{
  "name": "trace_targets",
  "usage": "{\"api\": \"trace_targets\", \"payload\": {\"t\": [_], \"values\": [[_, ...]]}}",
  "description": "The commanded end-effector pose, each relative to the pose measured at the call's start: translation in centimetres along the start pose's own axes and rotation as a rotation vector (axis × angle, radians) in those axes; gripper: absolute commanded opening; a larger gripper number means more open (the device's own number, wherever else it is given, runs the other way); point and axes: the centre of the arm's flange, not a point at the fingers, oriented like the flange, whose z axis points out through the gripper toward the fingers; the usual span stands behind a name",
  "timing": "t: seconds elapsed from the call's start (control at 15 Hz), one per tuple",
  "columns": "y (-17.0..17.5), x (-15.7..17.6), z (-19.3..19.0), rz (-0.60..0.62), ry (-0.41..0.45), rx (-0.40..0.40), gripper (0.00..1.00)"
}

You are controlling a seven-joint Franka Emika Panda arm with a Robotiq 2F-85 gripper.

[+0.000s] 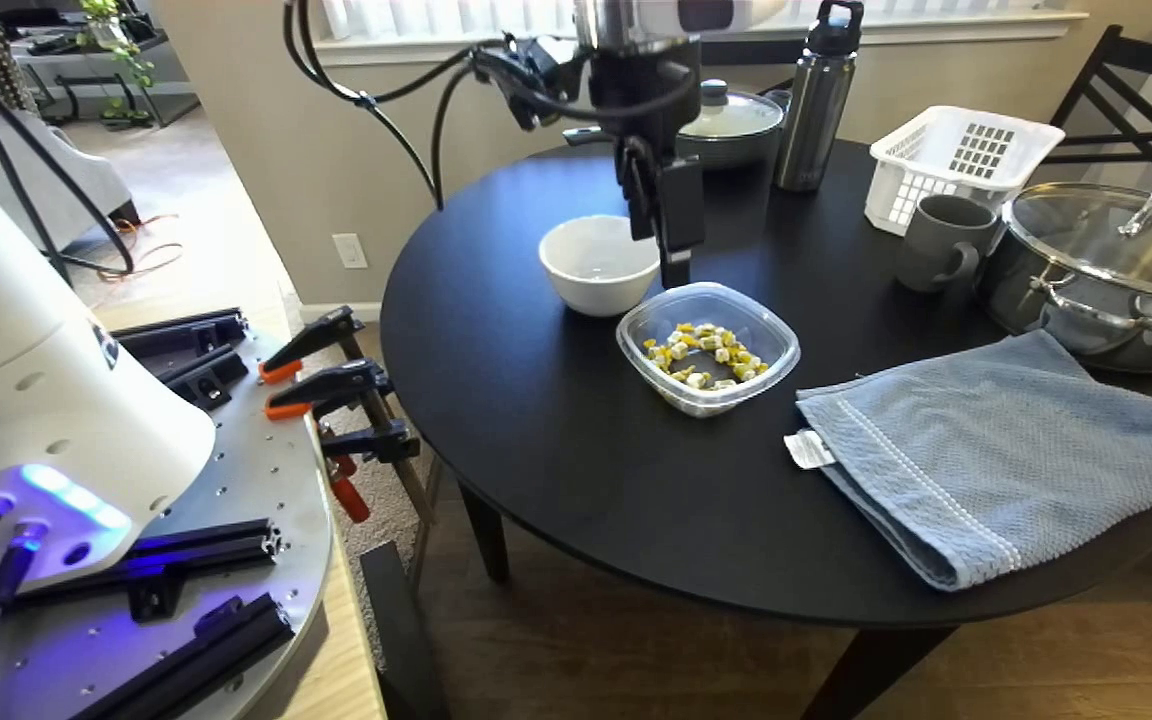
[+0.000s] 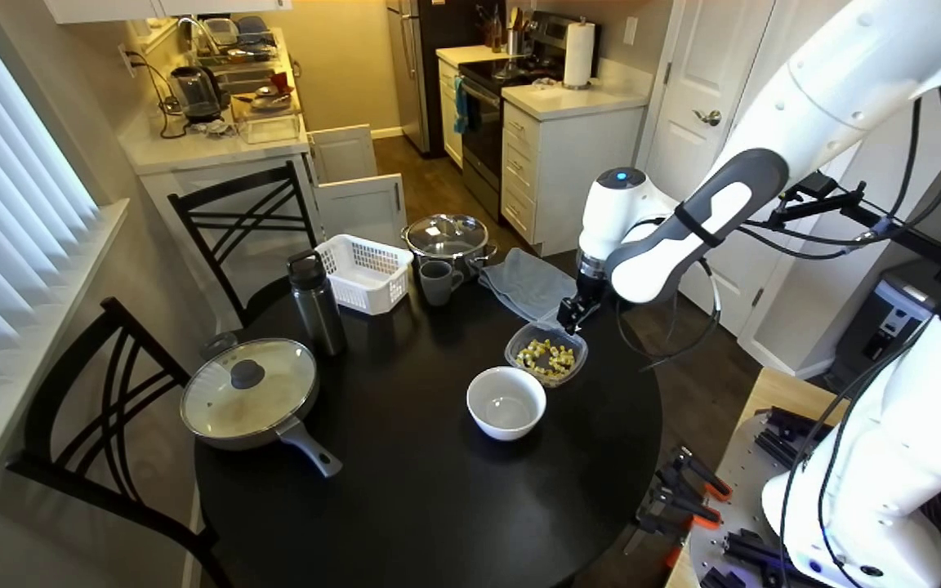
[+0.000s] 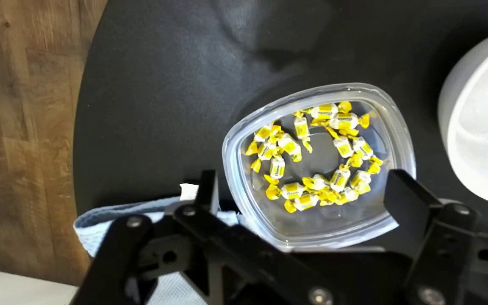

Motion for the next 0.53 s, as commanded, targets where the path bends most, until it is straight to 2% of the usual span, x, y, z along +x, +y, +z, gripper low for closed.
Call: {"api": "trace_targets", "payload": {"t": [0.0, 0.27, 0.47], "values": [[-0.4, 2.5, 5.3, 0.042, -0.015, 0.044, 1.00], [-1.9, 4.6, 8.3, 0.070, -0.035, 0.070, 1.00], [-3.2, 6.8, 10.4, 0.082, -0.052, 0.051, 1.00]]}}
